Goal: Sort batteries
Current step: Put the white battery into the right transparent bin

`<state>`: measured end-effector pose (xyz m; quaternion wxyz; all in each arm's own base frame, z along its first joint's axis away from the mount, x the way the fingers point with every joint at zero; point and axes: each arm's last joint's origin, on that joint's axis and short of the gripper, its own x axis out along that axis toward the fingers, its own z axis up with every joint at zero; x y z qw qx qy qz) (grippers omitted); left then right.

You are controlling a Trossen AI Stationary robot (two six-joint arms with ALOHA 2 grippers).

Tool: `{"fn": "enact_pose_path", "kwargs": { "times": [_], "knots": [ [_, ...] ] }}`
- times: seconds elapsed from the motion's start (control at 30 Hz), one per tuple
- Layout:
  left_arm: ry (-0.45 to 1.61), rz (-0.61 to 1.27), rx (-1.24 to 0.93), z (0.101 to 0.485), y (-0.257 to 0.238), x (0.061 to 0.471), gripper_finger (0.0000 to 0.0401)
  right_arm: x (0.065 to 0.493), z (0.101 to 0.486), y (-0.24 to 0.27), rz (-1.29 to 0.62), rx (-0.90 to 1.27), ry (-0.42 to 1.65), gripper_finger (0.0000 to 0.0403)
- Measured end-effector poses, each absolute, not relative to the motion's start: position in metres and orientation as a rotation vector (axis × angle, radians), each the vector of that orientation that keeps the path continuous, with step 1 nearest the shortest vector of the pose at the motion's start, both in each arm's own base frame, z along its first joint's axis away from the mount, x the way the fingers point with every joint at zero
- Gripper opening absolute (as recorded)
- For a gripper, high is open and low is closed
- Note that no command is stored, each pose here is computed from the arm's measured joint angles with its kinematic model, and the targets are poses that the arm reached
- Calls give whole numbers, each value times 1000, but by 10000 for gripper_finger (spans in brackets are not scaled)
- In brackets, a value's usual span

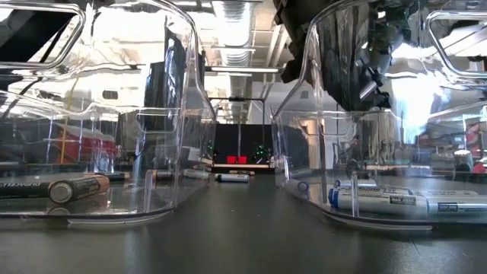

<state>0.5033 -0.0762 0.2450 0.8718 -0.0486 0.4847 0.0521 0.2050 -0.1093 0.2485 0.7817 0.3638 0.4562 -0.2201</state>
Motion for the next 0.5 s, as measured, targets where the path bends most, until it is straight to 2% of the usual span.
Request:
{"fn": "enact_pose_path", "kwargs": {
  "times": [0.2, 0.5],
  "knots": [
    [1017, 113, -95, 243, -79, 503, 32, 204, 248, -109, -471, 779, 997, 127],
    [1138, 140, -116, 187, -94, 509, 32, 204, 248, -108, -459, 761, 1011, 127]
  ]
}}
